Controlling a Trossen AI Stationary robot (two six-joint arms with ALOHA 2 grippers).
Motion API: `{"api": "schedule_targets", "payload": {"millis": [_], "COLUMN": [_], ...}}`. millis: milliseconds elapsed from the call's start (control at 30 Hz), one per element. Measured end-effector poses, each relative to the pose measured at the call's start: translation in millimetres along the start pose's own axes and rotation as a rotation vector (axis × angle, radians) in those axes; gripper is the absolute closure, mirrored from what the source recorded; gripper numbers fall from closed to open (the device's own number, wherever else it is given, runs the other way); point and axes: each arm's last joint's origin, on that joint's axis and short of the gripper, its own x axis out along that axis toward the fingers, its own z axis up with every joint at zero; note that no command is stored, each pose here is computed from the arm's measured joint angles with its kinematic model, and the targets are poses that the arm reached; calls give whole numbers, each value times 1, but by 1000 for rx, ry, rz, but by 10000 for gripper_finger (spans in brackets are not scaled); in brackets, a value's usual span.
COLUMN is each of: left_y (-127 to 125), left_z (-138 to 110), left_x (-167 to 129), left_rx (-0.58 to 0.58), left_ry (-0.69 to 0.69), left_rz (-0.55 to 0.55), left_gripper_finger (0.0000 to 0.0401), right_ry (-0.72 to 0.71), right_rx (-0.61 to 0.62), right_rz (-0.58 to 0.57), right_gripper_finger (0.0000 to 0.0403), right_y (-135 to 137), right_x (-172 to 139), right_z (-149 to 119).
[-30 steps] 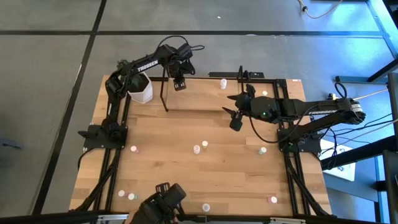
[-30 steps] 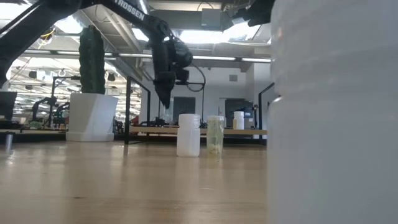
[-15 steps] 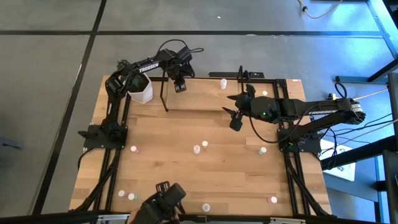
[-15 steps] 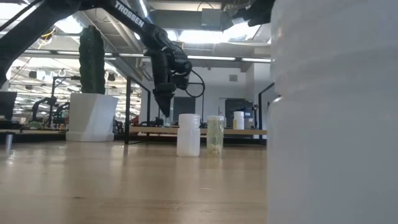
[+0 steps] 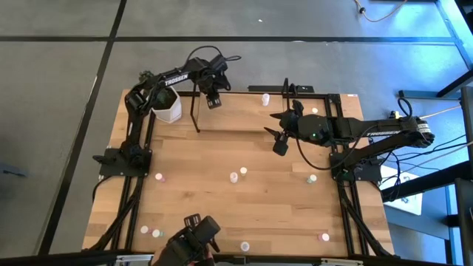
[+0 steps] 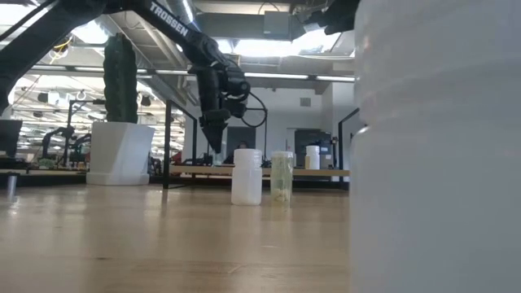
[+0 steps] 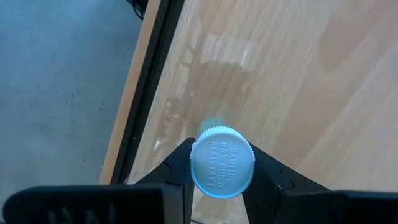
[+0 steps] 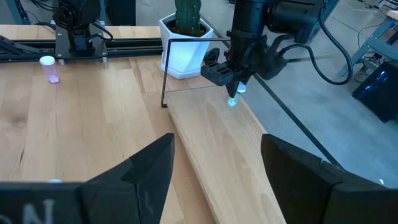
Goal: Pick and place medicine bottles onto shelf by color
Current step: Put the top left blue pill bottle on the shelf
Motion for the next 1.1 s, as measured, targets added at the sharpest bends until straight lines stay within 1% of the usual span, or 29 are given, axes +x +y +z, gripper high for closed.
{"api": "schedule_targets", "payload": {"millis": [133,233,367,500,867,1100], "left_y": [0,0,-2,-5,-5,-3], "left_z": [0,0,-5,-11,-11,-9], "left_x": [0,1,10,21,21,17], "left_rx": [-1,-2,-2,-18,-21,-20], "left_ry": [0,-1,19,39,37,39], "left_rz": [0,1,-7,-31,-25,9], "left_gripper_finger": [313,304,286,277,245,206], "right_ry": [0,0,0,0,0,0], "right_rx": [0,0,0,0,0,0], "right_rz": [0,0,0,0,0,0], "right_gripper_finger": [162,162,162,162,162,162], "right_y": [0,0,0,0,0,0], "right_x": [0,0,0,0,0,0], "right_z": [0,0,0,0,0,0]}}
